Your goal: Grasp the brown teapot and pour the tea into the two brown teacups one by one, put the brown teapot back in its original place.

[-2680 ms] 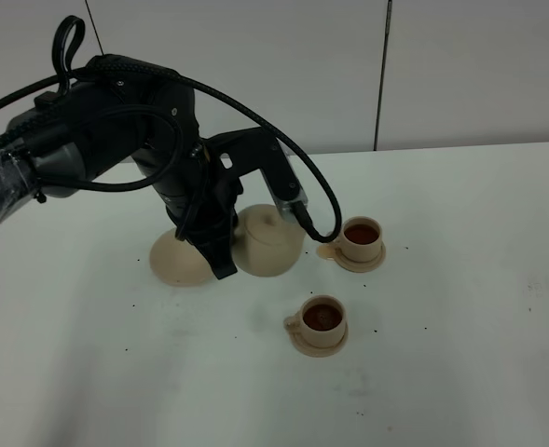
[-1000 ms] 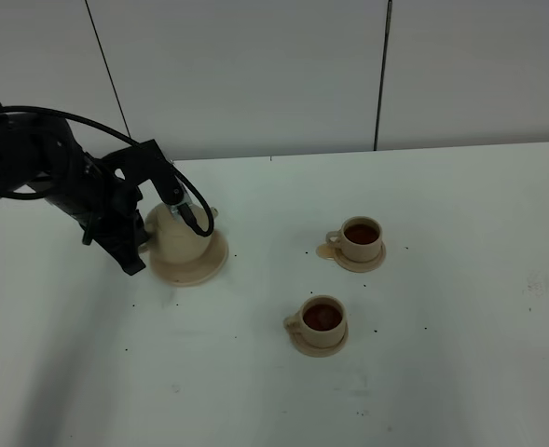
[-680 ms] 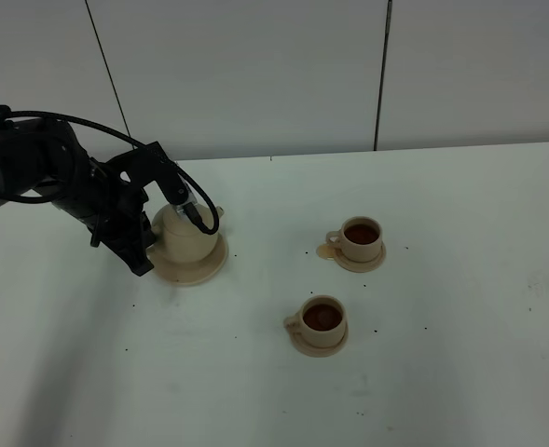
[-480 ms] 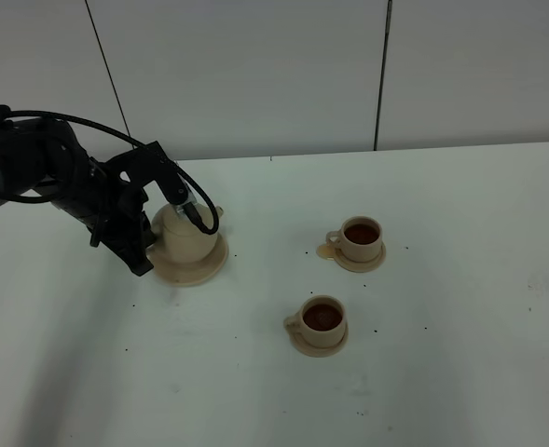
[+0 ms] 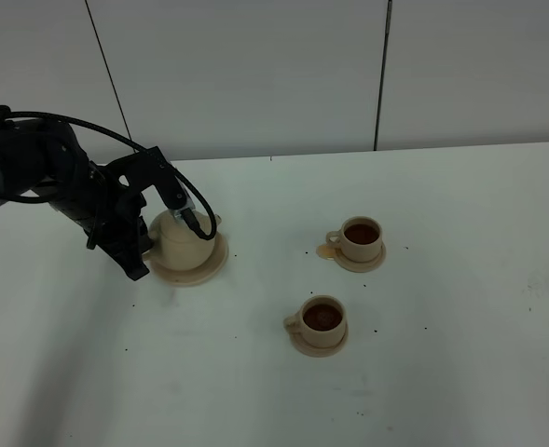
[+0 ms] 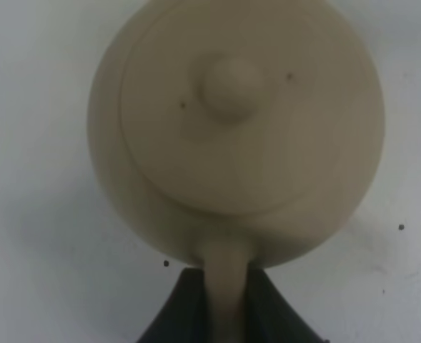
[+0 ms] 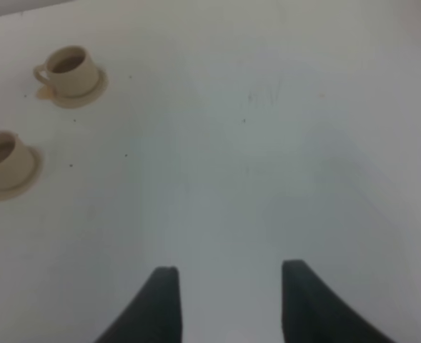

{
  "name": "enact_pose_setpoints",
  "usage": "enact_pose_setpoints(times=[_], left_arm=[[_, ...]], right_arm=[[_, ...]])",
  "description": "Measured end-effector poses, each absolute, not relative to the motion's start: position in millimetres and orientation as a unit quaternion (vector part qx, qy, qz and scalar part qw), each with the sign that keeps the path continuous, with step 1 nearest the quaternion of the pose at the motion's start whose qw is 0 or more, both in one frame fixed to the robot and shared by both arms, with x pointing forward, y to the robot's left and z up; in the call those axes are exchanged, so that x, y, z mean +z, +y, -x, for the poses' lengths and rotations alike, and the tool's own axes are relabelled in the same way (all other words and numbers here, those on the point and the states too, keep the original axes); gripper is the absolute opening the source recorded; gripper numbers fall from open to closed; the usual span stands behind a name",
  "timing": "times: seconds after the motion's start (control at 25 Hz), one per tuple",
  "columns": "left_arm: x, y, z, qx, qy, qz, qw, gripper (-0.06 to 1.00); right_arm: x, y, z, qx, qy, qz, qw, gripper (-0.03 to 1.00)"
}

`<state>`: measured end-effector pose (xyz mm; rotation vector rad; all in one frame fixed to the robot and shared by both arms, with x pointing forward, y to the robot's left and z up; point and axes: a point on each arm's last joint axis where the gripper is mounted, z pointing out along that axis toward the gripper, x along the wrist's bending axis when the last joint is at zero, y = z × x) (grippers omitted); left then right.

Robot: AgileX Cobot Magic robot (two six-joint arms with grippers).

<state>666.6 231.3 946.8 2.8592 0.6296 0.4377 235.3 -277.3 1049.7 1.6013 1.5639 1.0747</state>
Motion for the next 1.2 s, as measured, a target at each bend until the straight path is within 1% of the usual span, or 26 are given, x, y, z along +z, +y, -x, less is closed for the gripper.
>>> enact_pose_setpoints(times=[0.2,1.2], left_arm=[[946.5,232.4,-666.3,0.147,0.207,-0.964,0.083,0.17],[946.7,232.4,-666.8,0.150,0.207,-0.963,0.084,0.17]], right_arm=[[1049.7,-277.3,-235.3,0.410,0.596,-0.610,0.323,0.32],[1049.7,-277.3,-235.3,0.410,0.596,-0.610,0.323,0.32]])
